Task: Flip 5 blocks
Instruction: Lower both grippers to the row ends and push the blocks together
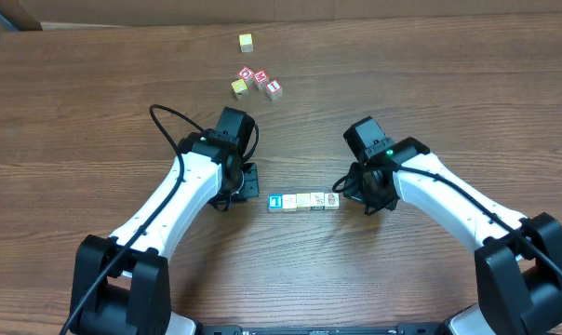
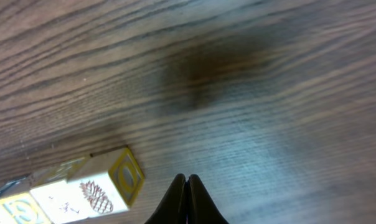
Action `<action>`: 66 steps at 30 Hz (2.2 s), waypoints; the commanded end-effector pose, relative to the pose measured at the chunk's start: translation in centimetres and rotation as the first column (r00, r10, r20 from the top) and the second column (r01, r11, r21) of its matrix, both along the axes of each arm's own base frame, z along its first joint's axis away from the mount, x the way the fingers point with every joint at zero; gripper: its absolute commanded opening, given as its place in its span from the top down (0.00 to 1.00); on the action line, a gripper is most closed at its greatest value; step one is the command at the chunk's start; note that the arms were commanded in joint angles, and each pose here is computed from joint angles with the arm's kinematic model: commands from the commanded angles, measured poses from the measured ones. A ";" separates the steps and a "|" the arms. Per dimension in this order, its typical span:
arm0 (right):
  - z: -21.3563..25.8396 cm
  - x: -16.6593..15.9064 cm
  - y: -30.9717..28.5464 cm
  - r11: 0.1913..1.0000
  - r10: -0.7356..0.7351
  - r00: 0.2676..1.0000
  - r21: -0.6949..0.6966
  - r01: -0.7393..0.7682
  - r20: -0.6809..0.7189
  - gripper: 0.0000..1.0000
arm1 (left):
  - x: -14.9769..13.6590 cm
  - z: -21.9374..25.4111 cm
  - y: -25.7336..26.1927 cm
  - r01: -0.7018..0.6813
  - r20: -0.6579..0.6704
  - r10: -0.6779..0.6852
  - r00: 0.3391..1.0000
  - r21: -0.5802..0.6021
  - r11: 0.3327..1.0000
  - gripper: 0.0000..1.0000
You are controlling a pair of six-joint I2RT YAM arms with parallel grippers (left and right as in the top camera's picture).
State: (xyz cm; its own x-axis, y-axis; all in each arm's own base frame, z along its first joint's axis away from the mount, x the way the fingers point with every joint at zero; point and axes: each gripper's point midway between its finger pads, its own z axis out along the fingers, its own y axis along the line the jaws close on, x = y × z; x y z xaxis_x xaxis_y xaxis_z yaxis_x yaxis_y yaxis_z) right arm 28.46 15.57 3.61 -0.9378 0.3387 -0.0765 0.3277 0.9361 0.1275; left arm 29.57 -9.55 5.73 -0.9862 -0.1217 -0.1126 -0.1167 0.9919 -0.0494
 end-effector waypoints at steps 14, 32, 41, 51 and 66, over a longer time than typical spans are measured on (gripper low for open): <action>-2.1 -0.1 0.6 0.992 -0.104 0.994 0.074 0.103 0.016 0.96 | -1.5 -3.7 -2.0 0.034 -0.116 -0.045 0.992 -0.087 0.996 0.96; -2.0 -0.2 1.5 0.987 -0.128 0.992 0.095 0.126 0.016 0.96 | -2.0 -4.6 -3.8 0.085 -0.126 -0.096 0.987 -0.090 0.992 0.96; -2.3 0.1 2.3 0.988 -0.113 0.993 0.106 0.109 0.031 0.96 | -2.3 -6.4 -3.6 0.081 -0.173 -0.093 0.981 -0.076 0.994 0.96; -2.3 -0.2 3.2 0.989 -0.089 0.996 0.121 0.084 0.033 0.96 | -1.8 -6.3 -3.8 0.082 -0.154 -0.094 0.984 -0.082 0.993 0.96; -2.2 -0.6 4.7 0.987 -0.090 0.995 0.135 0.083 0.043 0.96 | -1.3 -6.3 -4.0 0.084 -0.131 -0.096 0.987 -0.090 0.992 0.96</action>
